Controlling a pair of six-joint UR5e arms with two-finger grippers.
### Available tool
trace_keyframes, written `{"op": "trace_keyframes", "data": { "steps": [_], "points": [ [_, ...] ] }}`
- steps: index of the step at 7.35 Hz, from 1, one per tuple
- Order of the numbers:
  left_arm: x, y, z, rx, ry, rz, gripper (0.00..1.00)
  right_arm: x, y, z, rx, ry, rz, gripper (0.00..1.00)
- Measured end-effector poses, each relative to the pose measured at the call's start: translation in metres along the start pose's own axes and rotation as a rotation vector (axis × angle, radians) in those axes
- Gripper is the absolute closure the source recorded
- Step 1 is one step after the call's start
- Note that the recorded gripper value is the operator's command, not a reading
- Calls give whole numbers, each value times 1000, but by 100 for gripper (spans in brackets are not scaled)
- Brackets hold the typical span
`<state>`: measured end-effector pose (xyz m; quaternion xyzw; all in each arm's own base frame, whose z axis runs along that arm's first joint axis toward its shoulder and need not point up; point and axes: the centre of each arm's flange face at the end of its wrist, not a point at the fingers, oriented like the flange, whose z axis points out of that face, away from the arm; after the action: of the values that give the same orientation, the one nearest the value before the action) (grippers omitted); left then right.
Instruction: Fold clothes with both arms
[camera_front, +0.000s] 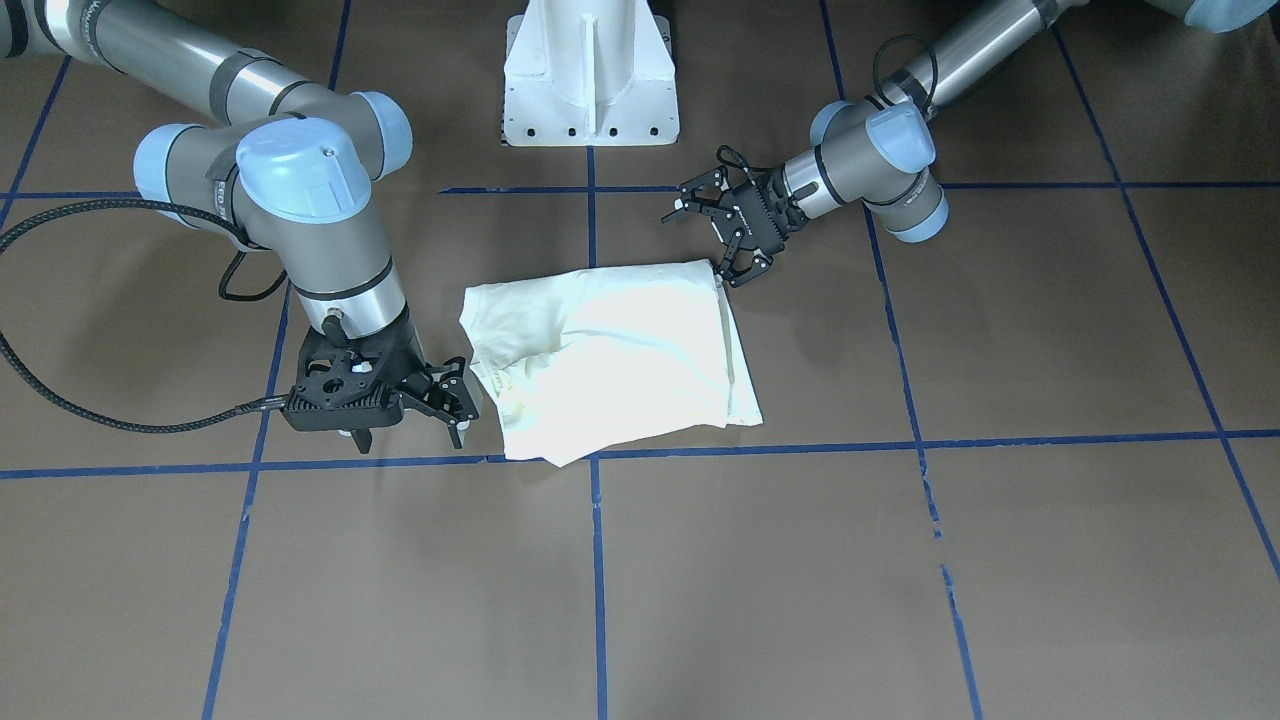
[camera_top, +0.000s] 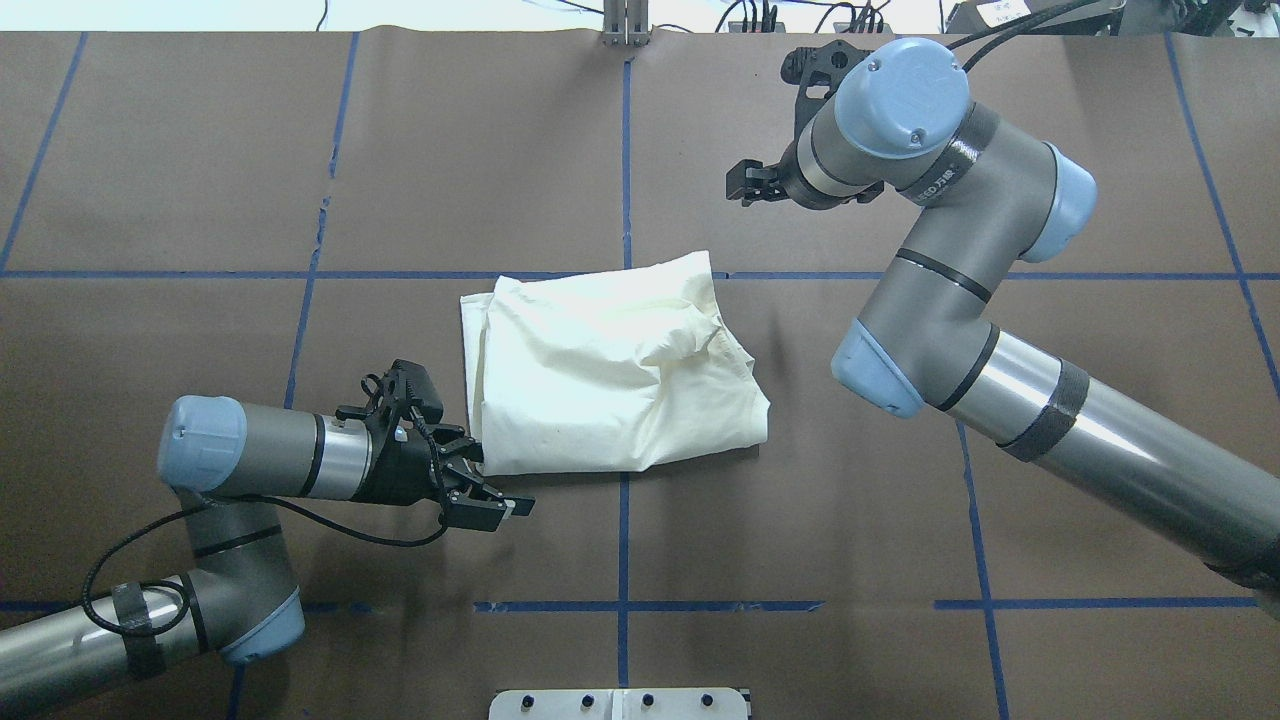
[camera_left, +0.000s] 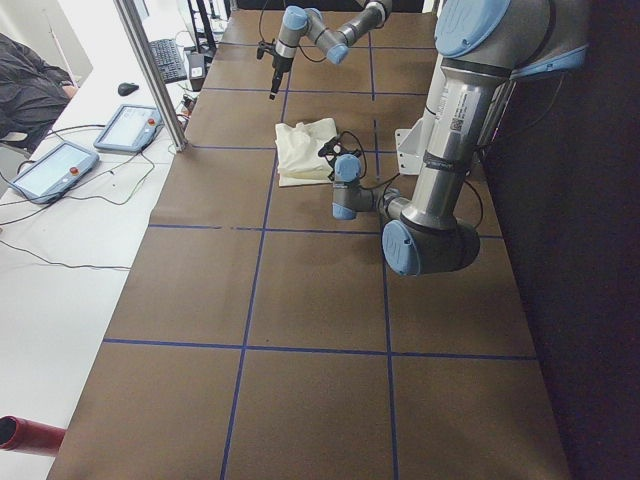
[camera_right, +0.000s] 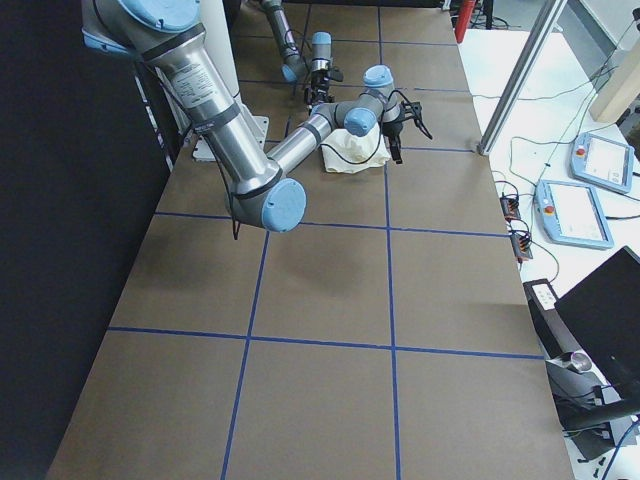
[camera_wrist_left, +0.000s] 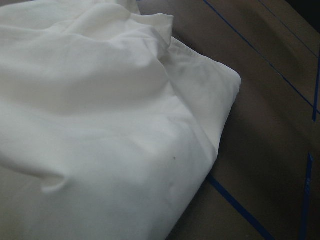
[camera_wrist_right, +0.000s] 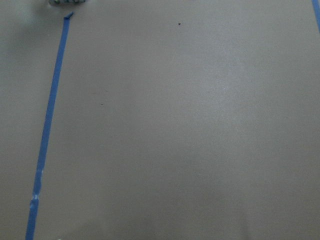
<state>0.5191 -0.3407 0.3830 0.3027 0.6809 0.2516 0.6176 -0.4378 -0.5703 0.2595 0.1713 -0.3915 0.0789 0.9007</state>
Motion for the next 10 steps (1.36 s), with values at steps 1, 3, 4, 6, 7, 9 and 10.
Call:
{"op": "trace_keyframes", "data": {
  "steps": [1, 3, 4, 6, 7, 9, 10],
  "points": [
    [3, 2, -2, -5, 27, -15, 5, 0, 0, 0, 0, 0, 0, 0],
    [2, -1, -10, -32, 61, -36, 1, 0, 0, 0, 1, 0, -1, 0],
    [-7, -11, -21, -32, 55, -47, 1, 0, 0, 0, 0, 0, 0, 0],
    [-35, -45, -64, -59, 59, -91, 1, -1, 0, -1, -2, -2, 0, 0],
    [-35, -59, -78, -53, 68, -201, 1, -1, 0, -1, -3, -3, 0, 0],
    [-12, -86, -82, 46, 78, -462, 1, -1, 0, -1, -3, -4, 0, 0],
    [2, -89, -66, 117, 78, -587, 1, -1, 0, -1, -2, -4, 0, 0]
  ]
}}
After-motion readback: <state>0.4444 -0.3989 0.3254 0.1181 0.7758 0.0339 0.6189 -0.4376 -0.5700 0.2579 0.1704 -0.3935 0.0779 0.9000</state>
